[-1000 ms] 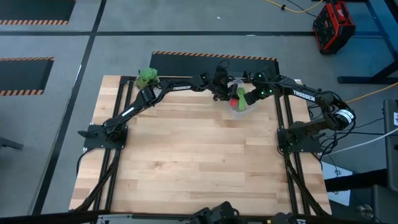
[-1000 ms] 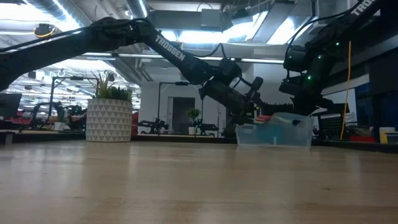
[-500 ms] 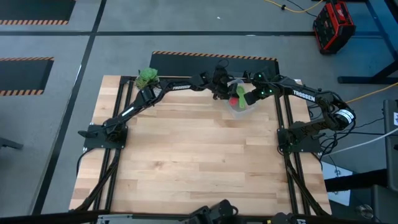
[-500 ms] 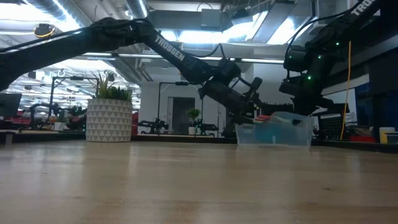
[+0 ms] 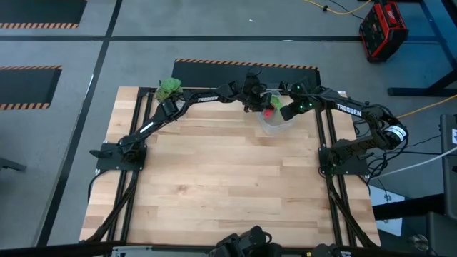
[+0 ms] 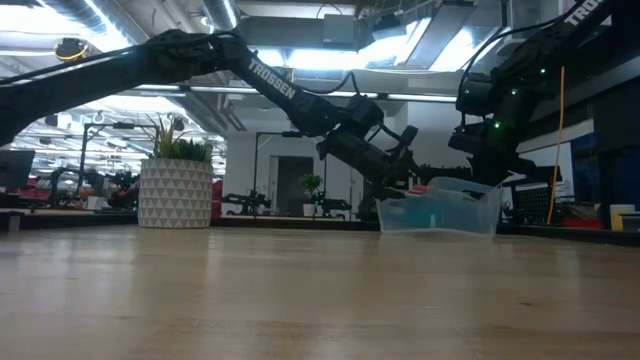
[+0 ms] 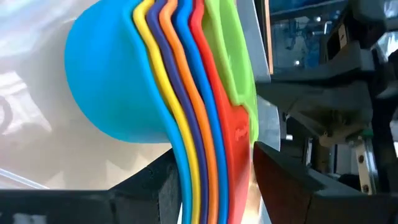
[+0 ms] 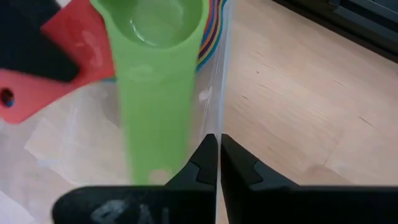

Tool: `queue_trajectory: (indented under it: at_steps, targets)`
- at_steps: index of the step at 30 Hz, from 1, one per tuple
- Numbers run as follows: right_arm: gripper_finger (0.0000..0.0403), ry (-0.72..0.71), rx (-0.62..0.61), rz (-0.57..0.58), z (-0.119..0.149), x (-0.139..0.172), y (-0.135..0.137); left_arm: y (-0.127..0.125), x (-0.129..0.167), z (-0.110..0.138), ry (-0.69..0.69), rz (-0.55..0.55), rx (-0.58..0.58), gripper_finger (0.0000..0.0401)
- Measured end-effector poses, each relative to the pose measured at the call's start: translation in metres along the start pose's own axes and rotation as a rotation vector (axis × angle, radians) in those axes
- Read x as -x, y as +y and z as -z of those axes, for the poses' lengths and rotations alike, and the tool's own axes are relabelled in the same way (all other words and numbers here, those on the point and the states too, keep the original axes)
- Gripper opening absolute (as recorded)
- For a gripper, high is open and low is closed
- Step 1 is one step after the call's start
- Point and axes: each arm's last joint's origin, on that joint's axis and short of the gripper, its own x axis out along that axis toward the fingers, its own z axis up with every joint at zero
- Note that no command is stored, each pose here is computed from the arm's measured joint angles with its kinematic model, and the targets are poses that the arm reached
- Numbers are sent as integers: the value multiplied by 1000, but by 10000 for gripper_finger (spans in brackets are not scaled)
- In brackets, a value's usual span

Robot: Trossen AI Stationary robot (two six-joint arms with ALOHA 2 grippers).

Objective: Nest measuring cups in basket

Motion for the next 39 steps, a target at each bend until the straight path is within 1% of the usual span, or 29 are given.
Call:
queue_trajectory:
  at_steps: [12, 17, 19, 21, 25, 31, 36, 39]
  targets:
    - [6, 2, 1, -3, 0, 0, 0, 1, 1, -1, -10, -4, 1, 176]
    - [5, 1, 1, -6, 0, 0, 0, 0, 0, -1, -11, -4, 33, 176]
    - [6, 1, 1, -7, 0, 0, 0, -1, -1, 1, -12, -6, 28, 176]
    - [6, 1, 2, -8, 0, 0, 0, -2, -3, 3, -29, -18, 23, 176]
    - [5, 0, 2, -10, 0, 0, 0, -5, -7, 8, -106, -53, 14, 176]
    - [6, -1, -3, 5, 0, 0, 0, -11, -10, 10, -146, -7, -14, 176]
    - [6, -3, -11, 14, 0, 0, 0, -12, -10, 10, -136, 8, 66, 176]
    - [6, -4, -19, 13, 0, 1, 0, -11, -12, 13, -118, -2, 86, 176]
